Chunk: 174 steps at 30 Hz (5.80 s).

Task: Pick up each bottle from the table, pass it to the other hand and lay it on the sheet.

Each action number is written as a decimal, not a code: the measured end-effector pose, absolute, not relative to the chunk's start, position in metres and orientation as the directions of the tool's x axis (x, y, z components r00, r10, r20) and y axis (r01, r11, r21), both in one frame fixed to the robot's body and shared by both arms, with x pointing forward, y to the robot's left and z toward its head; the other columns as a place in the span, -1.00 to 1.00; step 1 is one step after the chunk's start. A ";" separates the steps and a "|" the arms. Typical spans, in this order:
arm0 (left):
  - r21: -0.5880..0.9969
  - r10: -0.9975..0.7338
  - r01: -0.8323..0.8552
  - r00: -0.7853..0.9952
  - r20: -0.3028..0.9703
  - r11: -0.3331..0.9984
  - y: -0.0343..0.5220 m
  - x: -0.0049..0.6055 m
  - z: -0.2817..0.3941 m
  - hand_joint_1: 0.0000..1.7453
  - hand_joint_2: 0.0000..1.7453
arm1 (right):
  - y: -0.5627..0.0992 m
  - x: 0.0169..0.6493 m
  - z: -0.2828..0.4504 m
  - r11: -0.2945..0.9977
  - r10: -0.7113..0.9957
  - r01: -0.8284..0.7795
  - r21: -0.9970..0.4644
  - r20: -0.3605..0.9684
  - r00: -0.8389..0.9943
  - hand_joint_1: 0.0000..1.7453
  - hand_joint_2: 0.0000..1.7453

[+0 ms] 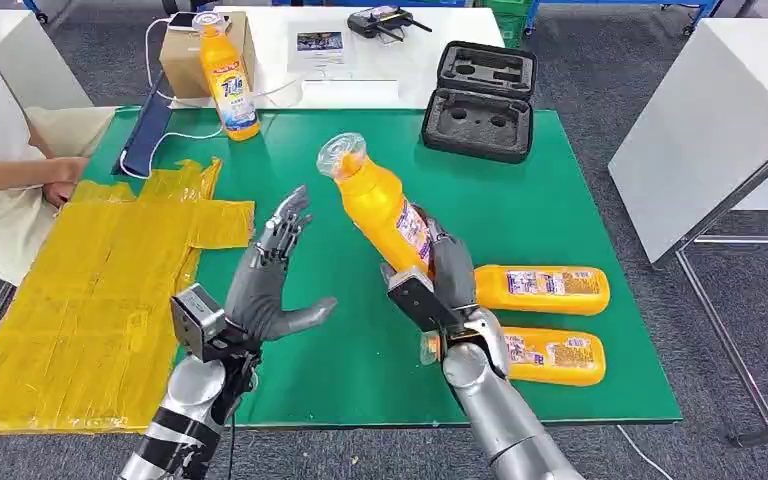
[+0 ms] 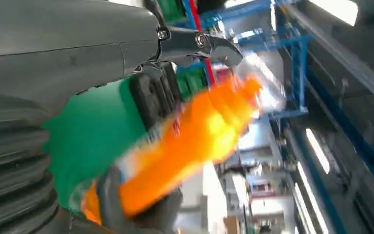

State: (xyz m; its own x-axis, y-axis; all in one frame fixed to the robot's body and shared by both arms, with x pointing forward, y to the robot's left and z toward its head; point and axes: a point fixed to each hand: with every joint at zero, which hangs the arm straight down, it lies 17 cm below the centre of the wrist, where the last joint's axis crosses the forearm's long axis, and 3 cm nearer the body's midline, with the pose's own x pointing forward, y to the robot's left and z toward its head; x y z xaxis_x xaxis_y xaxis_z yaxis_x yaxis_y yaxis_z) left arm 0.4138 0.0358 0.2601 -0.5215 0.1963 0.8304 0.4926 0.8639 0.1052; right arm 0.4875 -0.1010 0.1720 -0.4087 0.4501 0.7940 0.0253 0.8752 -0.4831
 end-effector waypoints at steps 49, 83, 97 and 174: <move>0.257 -0.089 0.229 -0.560 0.824 0.939 0.052 0.481 0.245 -1.00 1.00 | 0.018 0.414 0.174 0.863 0.332 -0.153 -0.481 0.769 -0.546 1.00 1.00; 0.253 -0.113 0.287 -0.429 0.896 0.924 0.073 0.464 0.177 -1.00 1.00 | -0.154 0.447 0.239 0.899 0.437 0.257 -0.354 0.722 -0.537 1.00 1.00; 0.221 -0.065 0.327 -0.427 0.902 0.919 0.066 0.465 0.186 -1.00 1.00 | -0.071 0.449 0.184 0.902 0.365 -0.028 -0.432 0.794 -0.485 1.00 1.00; 0.134 0.005 0.292 -0.430 0.903 0.947 0.065 0.471 0.203 1.00 1.00 | 0.041 0.426 0.159 0.821 0.350 -0.215 -0.529 0.764 -0.542 -1.00 1.00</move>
State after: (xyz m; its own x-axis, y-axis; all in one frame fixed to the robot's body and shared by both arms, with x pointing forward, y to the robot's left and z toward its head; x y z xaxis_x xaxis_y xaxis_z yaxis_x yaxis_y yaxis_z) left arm 0.4711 0.0653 0.2033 -0.4298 0.0046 0.9029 0.2921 0.9469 0.1342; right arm 0.4260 0.0413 0.1592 -0.5418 0.3502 0.7641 -0.2150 0.8211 -0.5288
